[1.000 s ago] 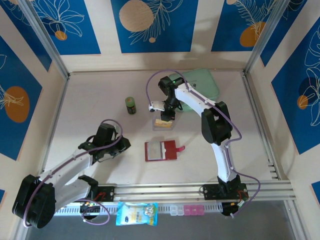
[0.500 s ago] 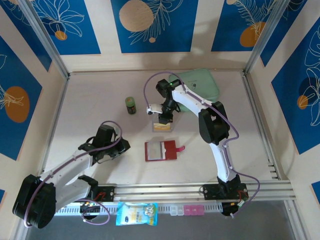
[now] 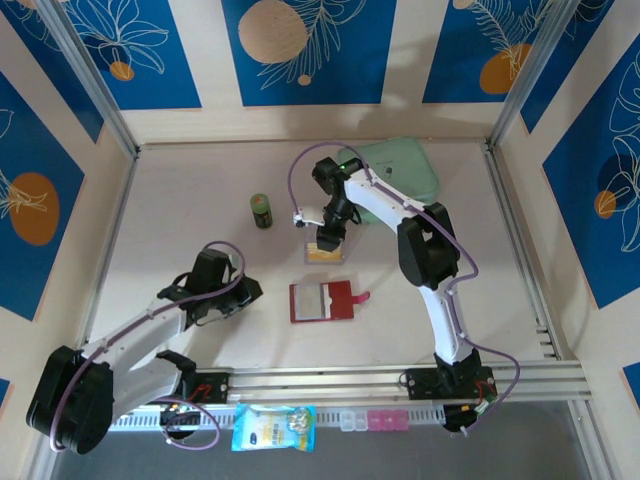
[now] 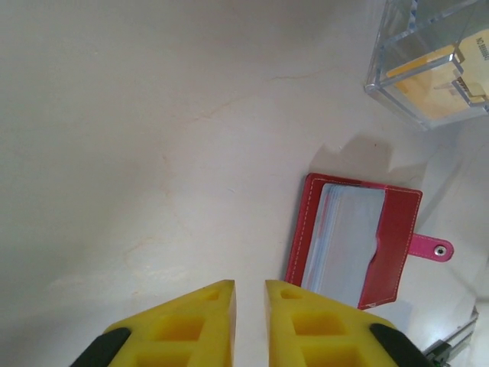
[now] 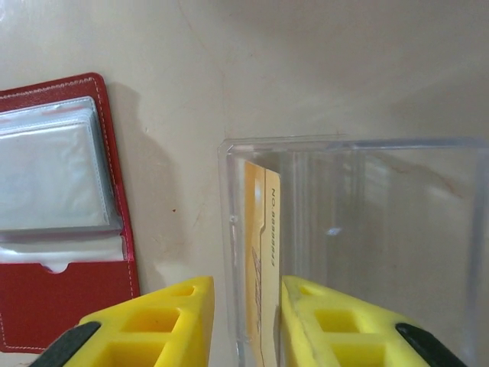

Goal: Take the credit cards out of the card holder

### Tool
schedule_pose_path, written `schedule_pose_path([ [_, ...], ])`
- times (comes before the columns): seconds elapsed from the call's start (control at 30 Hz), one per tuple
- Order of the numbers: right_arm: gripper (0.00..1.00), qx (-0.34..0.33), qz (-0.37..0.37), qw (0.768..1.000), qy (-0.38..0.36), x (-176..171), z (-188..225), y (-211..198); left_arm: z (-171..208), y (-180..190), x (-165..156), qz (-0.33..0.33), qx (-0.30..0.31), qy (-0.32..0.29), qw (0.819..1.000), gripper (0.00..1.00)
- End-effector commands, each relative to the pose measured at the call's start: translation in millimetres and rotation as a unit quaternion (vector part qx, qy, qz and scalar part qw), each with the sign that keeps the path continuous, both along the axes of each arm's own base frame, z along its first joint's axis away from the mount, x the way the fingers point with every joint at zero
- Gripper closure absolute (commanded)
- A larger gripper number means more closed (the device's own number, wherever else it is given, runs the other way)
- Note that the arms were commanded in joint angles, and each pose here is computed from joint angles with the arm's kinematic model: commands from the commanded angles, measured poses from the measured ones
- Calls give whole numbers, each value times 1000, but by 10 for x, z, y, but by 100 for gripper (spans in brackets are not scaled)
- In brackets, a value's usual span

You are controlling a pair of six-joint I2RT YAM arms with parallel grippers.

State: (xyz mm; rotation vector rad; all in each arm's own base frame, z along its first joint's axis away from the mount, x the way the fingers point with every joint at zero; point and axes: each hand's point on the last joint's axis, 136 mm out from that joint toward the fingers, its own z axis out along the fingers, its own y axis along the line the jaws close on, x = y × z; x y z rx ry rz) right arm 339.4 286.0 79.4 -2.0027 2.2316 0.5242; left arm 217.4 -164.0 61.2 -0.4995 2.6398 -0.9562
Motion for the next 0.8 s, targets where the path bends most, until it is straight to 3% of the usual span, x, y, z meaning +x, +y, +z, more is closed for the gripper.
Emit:
schedule_pose_path([
  [0.0, 71, 44, -27, 998, -35, 38, 462, 36, 94, -112, 70, -22, -23, -5, 999, 82],
  [0.4, 71, 129, -175, 976, -15, -110, 786, 120, 82, -465, 167, -69, -45, -2, 997, 83],
  [0.57, 71, 167, -269, 948, 25, -275, 822, 191, 74, -599, 192, -81, -52, -5, 995, 84],
  [0.77, 72, 161, -384, 906, 81, -565, 595, 211, 2, -809, 109, -126, -40, 7, 991, 85],
])
